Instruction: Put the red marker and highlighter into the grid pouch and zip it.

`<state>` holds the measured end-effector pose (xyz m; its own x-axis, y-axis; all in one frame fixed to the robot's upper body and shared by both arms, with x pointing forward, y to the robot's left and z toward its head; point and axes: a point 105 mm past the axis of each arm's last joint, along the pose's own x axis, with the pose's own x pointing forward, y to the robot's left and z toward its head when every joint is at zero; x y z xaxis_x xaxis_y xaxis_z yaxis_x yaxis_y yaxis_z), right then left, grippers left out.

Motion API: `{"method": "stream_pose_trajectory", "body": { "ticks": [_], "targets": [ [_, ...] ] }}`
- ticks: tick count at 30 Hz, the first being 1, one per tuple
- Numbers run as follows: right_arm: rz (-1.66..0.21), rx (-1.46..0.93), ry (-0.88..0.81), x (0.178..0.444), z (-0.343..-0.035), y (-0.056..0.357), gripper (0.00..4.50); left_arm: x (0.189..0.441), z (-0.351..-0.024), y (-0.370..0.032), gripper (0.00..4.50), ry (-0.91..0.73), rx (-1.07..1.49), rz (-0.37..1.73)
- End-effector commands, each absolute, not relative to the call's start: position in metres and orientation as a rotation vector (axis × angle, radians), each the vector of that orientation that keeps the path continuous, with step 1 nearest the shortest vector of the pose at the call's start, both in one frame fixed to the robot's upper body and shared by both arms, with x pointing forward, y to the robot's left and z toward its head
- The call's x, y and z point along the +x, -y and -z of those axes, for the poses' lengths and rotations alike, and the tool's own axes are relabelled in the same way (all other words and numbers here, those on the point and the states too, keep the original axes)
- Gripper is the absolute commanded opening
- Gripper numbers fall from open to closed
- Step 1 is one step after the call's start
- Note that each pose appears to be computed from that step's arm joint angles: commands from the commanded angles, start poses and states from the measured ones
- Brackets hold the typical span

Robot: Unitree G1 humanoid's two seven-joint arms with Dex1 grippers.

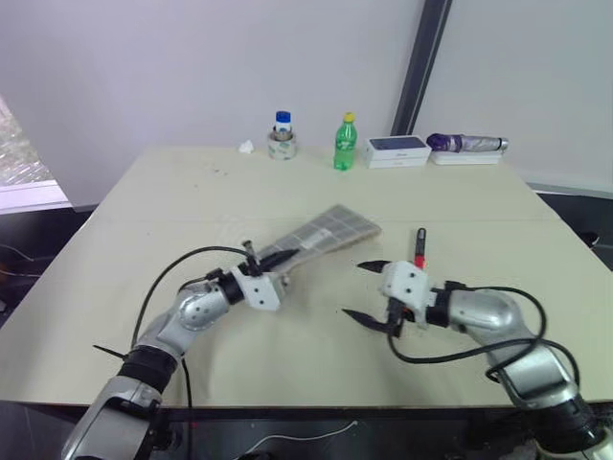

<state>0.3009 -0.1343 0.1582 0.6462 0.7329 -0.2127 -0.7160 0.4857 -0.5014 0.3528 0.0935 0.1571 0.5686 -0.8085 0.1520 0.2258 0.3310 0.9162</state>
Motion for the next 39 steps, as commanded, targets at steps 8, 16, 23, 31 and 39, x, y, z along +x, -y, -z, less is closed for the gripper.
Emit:
{"method": "stream_pose_trajectory", "body": {
  "ticks": [8,16,23,31,39],
  "targets": [
    [-0.351,-0.335,0.151,0.291,-0.16,0.179,4.47,0.347,-0.152,-0.108,0.0,0.665,0.982,0.752],
    [-0.173,-0.303,0.077,0.266,-0.128,0.194,4.47,0.348,-0.139,-0.105,0.0,0.598,0.937,0.806],
    [-0.096,-0.341,0.042,0.267,-0.127,0.199,4.47,0.346,-0.138,-0.096,0.0,0.609,0.931,0.831],
    [-0.159,-0.287,-0.005,0.307,-0.139,0.195,4.47,0.354,-0.137,-0.1,0.0,0.568,0.915,0.819],
    [0.02,-0.182,-0.134,0.363,-0.141,0.23,4.47,0.345,-0.133,-0.092,0.0,0.571,0.901,0.857]
  ]
}}
